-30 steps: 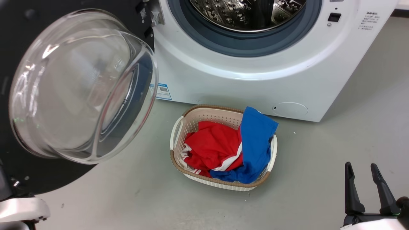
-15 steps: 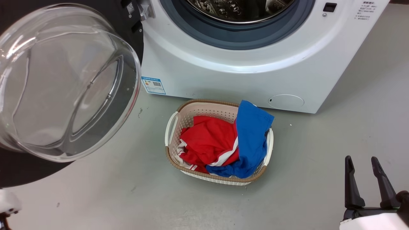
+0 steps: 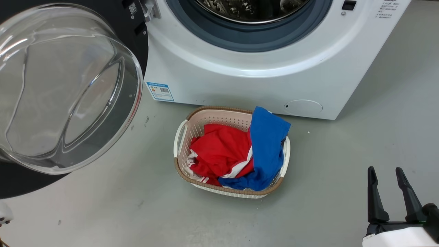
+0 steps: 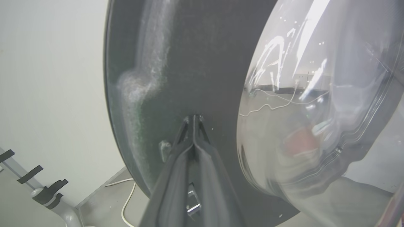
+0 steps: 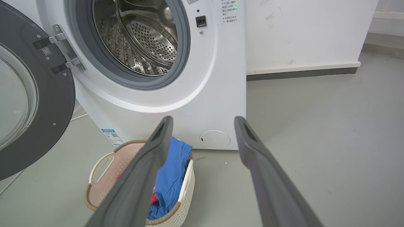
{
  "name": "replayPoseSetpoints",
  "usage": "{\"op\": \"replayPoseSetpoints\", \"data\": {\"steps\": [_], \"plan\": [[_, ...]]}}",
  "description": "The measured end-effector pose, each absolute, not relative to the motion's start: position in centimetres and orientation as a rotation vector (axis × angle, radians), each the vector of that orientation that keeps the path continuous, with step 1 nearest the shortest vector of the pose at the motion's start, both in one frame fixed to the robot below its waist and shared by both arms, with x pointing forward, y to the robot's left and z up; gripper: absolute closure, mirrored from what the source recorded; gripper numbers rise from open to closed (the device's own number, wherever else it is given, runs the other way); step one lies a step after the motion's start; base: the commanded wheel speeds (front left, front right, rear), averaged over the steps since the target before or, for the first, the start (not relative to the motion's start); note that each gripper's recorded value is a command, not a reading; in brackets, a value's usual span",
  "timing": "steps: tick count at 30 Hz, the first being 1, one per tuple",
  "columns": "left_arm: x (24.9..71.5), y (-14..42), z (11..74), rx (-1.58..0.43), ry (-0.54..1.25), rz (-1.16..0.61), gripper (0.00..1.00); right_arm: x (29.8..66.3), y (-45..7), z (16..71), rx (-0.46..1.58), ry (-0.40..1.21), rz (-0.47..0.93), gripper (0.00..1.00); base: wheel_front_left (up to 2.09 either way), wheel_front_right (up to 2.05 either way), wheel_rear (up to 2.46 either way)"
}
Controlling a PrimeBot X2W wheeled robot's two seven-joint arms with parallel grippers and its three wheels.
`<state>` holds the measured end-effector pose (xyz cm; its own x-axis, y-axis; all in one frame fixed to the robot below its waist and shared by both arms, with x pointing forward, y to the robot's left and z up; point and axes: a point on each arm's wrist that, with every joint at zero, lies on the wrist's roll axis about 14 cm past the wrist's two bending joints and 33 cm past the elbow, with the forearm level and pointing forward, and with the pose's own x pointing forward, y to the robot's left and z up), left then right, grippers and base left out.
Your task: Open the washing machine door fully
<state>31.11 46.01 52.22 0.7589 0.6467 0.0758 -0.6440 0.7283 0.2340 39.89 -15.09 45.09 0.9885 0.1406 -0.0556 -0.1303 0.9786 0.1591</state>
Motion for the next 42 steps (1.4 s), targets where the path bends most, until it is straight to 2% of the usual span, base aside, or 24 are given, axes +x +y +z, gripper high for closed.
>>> {"op": "replayPoseSetpoints", "data": {"steps": [9,25,32,38,39,40,41,42], "plan": [[31.0,43.9,54.4,0.291,-0.063,0.651,1.0,38.9,-15.8,46.6,0.165,0.028,0.117,0.0,0.0,0.0,0.0],[32.4,33.0,60.1,0.273,-0.314,0.344,1.0,36.5,-16.6,51.7,0.126,-0.119,0.112,0.0,0.0,0.0,0.0],[33.7,26.6,59.5,0.192,-0.33,0.165,1.0,35.4,-17.0,53.3,0.09,-0.167,0.106,0.0,0.0,0.0,0.0],[34.4,22.4,57.2,0.138,-0.275,0.042,1.0,34.4,-17.5,53.4,0.087,-0.17,0.092,0.0,0.0,0.0,0.0],[34.4,21.7,56.7,0.124,-0.263,0.029,0.93,34.2,-17.6,53.4,0.087,-0.169,0.088,0.0,0.0,0.0,0.0],[34.4,21.4,56.3,0.113,-0.25,0.022,0.53,34.0,-17.7,53.3,0.087,-0.168,0.084,0.0,0.0,0.0,0.0],[34.4,21.1,55.8,0.11,-0.235,0.014,0.01,33.9,-17.9,53.3,0.088,-0.166,0.079,0.0,0.0,0.0,0.0],[34.4,20.9,55.4,0.107,-0.224,0.006,0.0,33.7,-18.0,53.3,0.089,-0.166,0.074,0.0,0.0,0.0,0.0]]}}
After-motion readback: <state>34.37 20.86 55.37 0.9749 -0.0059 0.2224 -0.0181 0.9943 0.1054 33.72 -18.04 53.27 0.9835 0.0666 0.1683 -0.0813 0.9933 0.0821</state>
